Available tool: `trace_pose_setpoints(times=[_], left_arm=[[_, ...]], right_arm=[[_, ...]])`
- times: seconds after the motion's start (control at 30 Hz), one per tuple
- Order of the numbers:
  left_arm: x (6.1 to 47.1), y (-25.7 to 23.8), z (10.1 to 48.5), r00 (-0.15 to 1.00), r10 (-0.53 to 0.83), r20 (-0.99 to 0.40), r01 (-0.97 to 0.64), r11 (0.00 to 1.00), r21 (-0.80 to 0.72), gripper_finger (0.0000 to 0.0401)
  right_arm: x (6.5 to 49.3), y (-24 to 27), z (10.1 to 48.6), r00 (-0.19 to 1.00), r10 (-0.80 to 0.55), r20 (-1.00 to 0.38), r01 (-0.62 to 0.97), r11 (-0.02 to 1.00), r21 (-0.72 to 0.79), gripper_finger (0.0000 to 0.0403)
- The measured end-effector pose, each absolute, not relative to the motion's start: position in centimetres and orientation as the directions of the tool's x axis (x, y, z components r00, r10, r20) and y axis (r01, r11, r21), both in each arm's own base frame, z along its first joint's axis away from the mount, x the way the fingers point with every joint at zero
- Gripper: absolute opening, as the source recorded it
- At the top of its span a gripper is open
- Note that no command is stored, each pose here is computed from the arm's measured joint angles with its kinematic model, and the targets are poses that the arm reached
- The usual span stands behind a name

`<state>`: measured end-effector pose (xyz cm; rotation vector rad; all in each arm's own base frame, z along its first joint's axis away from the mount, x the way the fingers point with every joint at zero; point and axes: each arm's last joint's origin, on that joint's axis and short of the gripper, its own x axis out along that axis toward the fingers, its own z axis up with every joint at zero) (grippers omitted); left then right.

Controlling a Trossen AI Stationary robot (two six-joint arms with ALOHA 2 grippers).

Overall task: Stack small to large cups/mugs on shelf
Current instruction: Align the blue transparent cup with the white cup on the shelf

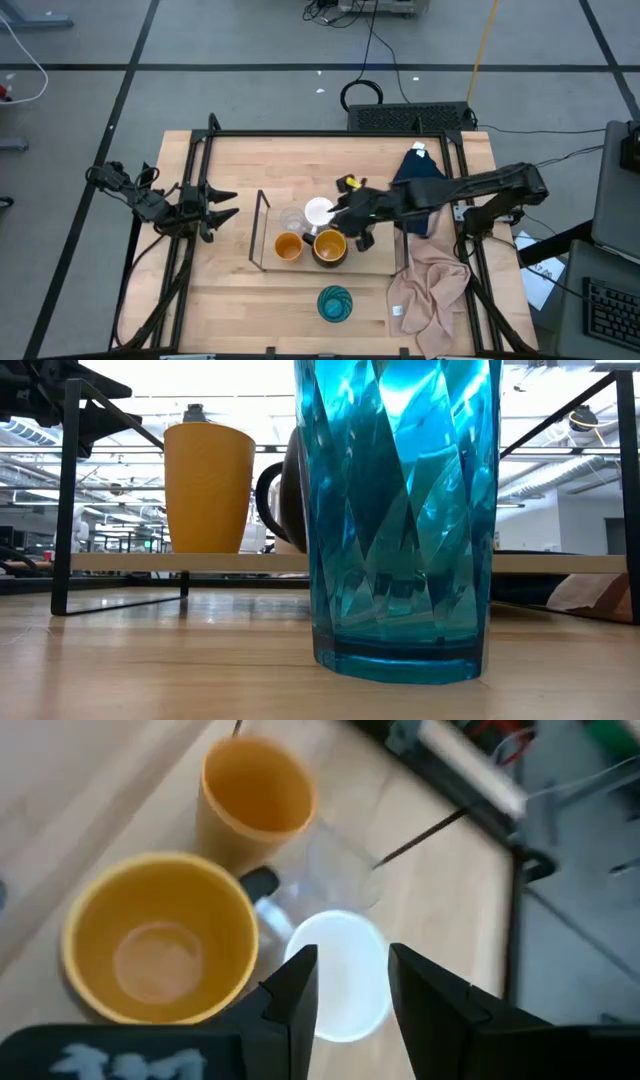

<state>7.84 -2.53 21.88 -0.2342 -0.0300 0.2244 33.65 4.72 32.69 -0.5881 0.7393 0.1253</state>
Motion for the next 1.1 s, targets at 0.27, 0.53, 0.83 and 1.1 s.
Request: trace_pose_setpoints(times=[0.27, 0.53, 0.83, 1.1], left_arm=[[7.8, -2.6, 21.9, 0.977, 0.214, 0.004, -0.207, 0.952, -0.224, 0.0237], [7.9, -2.6, 21.9, 0.979, 0.204, 0.004, -0.198, 0.955, -0.219, 0.0237], [7.9, -2.6, 22.0, 0.981, 0.194, 0.010, -0.186, 0.955, -0.229, 0.0237], [8.0, -2.7, 23.3, 0.973, 0.198, 0.115, -0.164, 0.954, -0.252, 0.0237]], right_arm=[[26.7, 5.3, 38.5, 0.809, -0.061, -0.585, -0.216, 0.894, -0.392, 0.0116], [16.5, 5.1, 39.6, 0.851, 0.052, -0.522, -0.164, 0.972, -0.169, 0.0116], [8.9, 3.6, 31.7, 0.934, 0.197, -0.297, -0.206, 0.979, 0.003, 0.0116], [9.1, 3.7, 26.0, 0.975, 0.216, 0.057, -0.219, 0.975, 0.046, 0.0116]])
